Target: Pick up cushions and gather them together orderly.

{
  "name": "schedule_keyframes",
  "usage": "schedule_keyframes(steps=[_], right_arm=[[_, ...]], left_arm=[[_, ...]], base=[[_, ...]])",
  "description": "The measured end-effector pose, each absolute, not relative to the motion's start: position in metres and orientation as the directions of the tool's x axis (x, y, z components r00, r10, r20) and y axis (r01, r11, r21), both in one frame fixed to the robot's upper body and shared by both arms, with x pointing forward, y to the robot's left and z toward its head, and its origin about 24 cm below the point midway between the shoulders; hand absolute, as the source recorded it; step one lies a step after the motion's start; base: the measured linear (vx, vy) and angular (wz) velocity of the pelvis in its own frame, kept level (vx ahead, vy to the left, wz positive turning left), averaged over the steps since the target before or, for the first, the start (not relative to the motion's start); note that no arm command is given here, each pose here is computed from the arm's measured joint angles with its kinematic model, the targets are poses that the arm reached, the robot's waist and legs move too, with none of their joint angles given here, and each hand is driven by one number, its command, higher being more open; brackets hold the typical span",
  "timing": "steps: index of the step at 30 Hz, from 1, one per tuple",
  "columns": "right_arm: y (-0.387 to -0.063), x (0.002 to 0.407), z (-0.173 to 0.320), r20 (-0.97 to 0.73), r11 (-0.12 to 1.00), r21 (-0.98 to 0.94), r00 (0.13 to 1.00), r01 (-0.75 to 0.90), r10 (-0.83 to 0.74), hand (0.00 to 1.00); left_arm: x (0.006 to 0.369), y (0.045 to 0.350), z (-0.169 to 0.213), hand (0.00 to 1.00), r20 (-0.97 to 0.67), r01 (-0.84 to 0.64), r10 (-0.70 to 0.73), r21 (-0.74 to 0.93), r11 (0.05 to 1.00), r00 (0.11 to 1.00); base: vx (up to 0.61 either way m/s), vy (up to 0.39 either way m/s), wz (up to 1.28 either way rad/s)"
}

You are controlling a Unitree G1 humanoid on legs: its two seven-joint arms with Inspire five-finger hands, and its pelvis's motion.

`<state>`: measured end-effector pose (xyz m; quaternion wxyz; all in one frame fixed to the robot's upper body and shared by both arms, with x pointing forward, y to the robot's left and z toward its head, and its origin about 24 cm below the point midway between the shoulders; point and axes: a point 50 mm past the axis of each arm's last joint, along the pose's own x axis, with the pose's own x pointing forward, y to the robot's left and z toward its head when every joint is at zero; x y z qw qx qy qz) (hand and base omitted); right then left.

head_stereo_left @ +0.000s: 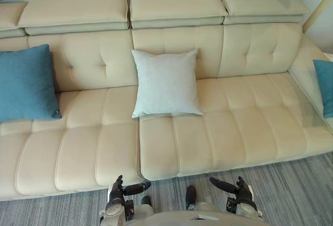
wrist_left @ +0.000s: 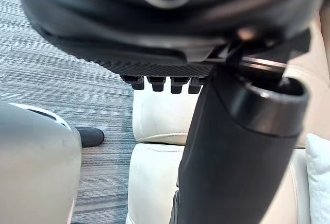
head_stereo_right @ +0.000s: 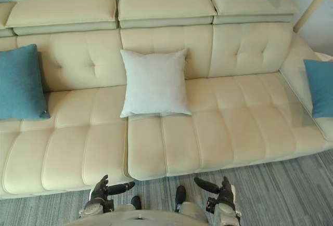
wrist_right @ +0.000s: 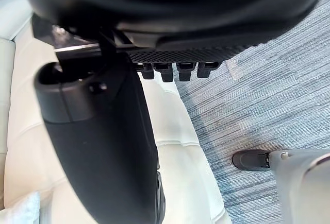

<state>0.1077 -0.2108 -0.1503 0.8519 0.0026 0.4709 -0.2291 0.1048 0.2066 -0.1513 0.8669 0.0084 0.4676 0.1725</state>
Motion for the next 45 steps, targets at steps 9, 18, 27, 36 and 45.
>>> schedule_keyframes(steps=[9,18,27,36,45], right_arm=[[-0.192,0.123,-0.150,-0.807,0.918,-0.170,0.484,0.359,-0.338,1.00],[-0.205,0.140,-0.142,-0.763,0.908,-0.224,0.516,0.354,-0.390,1.00],[-0.206,0.132,-0.145,-0.775,0.903,-0.234,0.491,0.361,-0.397,1.00],[-0.192,0.113,-0.154,-0.832,0.898,-0.175,0.427,0.405,-0.355,1.00],[-0.202,0.105,-0.157,-0.842,0.887,-0.202,0.389,0.415,-0.374,1.00]], left_arm=[[0.118,0.217,-0.142,1.00,-0.762,-0.323,0.351,0.196,0.926,0.545],[0.134,0.189,-0.142,1.00,-0.763,-0.277,0.270,0.125,0.953,0.588],[0.136,0.193,-0.140,1.00,-0.754,-0.264,0.279,0.144,0.954,0.595],[0.115,0.199,-0.149,1.00,-0.796,-0.277,0.295,0.167,0.946,0.528],[0.111,0.195,-0.154,1.00,-0.821,-0.241,0.277,0.175,0.955,0.499]], base=[[-0.08,-0.061,-0.05],[-0.16,-0.071,-0.04],[-0.15,0.095,0.17],[-0.03,0.146,-0.27],[0.09,-0.015,-0.38]])
